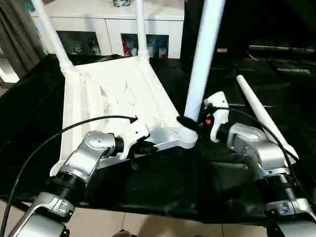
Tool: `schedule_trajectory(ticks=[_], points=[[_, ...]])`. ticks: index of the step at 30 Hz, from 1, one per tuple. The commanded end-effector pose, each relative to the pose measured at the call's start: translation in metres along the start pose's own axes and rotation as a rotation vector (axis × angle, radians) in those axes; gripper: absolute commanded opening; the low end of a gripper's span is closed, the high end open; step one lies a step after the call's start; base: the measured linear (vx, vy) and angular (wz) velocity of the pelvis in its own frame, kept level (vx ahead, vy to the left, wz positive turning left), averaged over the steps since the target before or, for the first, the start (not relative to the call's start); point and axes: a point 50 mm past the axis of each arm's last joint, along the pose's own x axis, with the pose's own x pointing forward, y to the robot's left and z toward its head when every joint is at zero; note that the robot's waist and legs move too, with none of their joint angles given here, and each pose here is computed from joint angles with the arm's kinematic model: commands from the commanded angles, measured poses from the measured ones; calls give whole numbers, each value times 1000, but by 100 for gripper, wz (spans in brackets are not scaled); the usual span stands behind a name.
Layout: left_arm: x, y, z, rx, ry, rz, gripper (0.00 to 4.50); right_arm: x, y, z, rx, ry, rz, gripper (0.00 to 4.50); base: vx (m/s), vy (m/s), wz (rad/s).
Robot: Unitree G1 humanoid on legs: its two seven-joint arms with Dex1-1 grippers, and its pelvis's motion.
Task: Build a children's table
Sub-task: Insert table leg to table base
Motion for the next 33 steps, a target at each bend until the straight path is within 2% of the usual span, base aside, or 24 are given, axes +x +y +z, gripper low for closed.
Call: schedule_trajectory(ticks=[1, 6, 10, 21, 26, 27, 31, 33], points=[[-1, 2, 5, 5, -60, 5, 0, 3, 0, 1, -24, 10, 12, 191, 0, 0, 0], [1, 3, 5, 9, -71, 12, 0, 7, -3, -3, -12, 8, -12, 191, 0, 0, 0], [2, 6, 11, -4, -134, 57, 0, 8, -4, -10, 19, 4, -29, 191, 0, 0, 0], [4, 6, 10, -23, -145, 56, 0, 13, 1, -12, 33, -14, -17, 191, 0, 0, 0], [5, 5, 6, 0, -99, 52, 0, 14, 3, -12, 38, -19, -14, 191, 0, 0, 0], [5, 6, 4, -3, -69, 49, 45, 15, 3, -12, 39, -21, -13, 191, 0, 0, 0], [6, 9, 5, -30, -57, 55, 78, 15, 3, -11, 39, -24, -12, 191, 0, 0, 0], [7, 12, 8, -2, -53, 82, 93, 16, 3, -10, 39, -27, -11, 191, 0, 0, 0]])
